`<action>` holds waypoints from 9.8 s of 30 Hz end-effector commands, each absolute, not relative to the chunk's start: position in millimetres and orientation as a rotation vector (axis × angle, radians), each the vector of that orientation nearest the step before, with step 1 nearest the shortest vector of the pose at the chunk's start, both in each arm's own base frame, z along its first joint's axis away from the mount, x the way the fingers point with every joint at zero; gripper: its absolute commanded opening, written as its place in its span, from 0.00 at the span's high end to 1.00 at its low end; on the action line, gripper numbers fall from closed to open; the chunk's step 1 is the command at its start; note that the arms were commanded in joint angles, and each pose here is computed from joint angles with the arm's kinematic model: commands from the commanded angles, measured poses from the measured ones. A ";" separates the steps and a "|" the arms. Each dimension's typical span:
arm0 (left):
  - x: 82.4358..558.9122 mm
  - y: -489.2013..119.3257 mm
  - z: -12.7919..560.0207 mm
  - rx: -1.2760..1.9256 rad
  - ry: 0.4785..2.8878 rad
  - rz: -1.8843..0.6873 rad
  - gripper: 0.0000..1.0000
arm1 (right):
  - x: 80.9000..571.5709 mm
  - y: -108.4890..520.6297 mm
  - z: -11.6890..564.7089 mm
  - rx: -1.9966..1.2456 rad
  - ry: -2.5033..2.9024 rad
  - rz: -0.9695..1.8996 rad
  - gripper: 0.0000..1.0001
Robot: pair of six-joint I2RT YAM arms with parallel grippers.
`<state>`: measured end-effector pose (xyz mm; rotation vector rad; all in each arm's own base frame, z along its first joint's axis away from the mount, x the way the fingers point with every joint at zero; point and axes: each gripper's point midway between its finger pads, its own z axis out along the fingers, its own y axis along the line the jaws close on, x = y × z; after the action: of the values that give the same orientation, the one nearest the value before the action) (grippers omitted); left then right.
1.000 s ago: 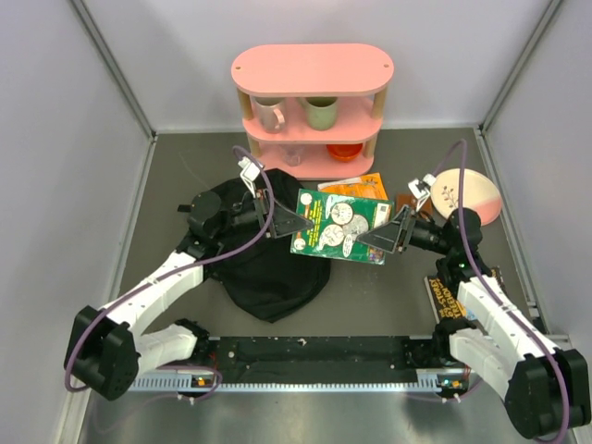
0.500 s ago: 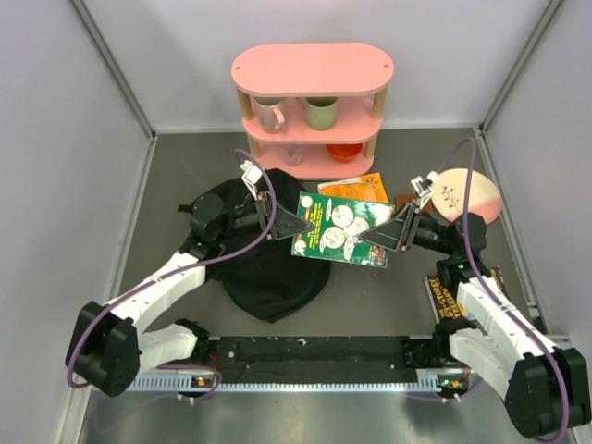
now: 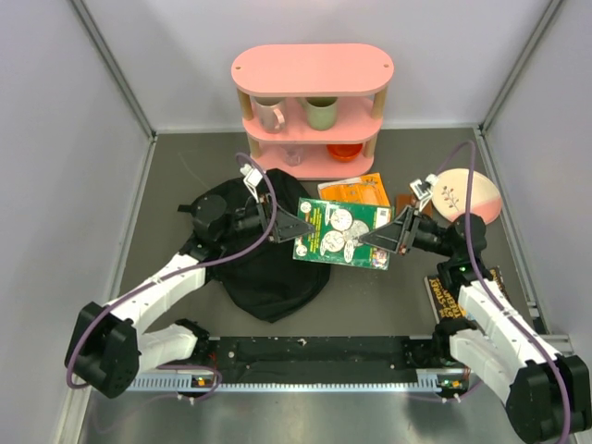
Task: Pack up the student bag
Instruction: Pick up the book from the center of the board, then place the book in the student bag.
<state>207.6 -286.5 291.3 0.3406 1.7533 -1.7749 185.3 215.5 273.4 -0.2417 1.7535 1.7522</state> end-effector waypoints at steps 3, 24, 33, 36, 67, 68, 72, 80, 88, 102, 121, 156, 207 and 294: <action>226.1 -269.6 268.2 0.319 1.849 -1.458 0.01 | 192.7 210.3 282.0 -0.226 1.753 1.585 1.00; 181.7 -229.6 134.8 0.687 2.248 -0.631 0.01 | 235.5 116.8 245.2 0.477 1.764 0.951 1.00; 191.7 -268.3 121.9 0.799 2.278 -0.676 0.06 | 232.6 118.8 241.2 0.504 1.785 0.974 1.00; 192.8 -277.4 114.7 0.857 2.327 -0.675 0.16 | 232.1 119.1 241.6 0.514 1.784 0.983 1.00; 170.2 -300.4 84.7 0.959 2.416 -0.838 0.70 | 228.1 120.7 224.5 0.544 1.806 1.007 1.00; 169.8 -299.9 81.8 0.959 2.426 -0.835 0.73 | 227.9 121.3 224.2 0.541 1.809 1.007 1.00; 168.6 -301.2 79.8 0.962 2.436 -0.840 0.80 | 228.1 121.2 225.3 0.540 1.806 1.009 1.00; 162.8 -306.1 77.5 0.996 2.438 -0.890 0.97 | 226.7 123.3 222.4 0.542 1.817 1.021 1.00; 172.1 -303.1 86.7 0.933 2.405 -0.846 1.00 | 226.1 124.1 221.7 0.537 1.821 1.025 1.00; 247.8 -222.9 172.2 0.455 2.222 -0.243 1.00 | 216.7 134.0 228.4 0.476 1.831 1.092 1.00; 245.2 -237.1 320.4 0.363 1.878 -0.546 1.00 | 165.9 184.0 273.3 0.190 1.806 1.559 1.00; 237.9 -272.1 357.1 0.286 1.837 -0.710 1.00 | 218.4 299.0 213.2 0.401 2.038 1.611 1.00; 225.7 -260.8 379.1 0.340 1.896 -0.699 1.00 | 268.5 422.5 203.5 0.564 1.886 1.444 1.00; 261.8 -229.0 327.9 0.195 2.000 -0.698 1.00 | 273.9 410.5 80.0 0.713 1.992 1.431 0.36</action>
<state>251.9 -232.2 309.9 0.2404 2.0819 -0.6821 285.4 411.8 82.9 0.7810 1.9532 1.3901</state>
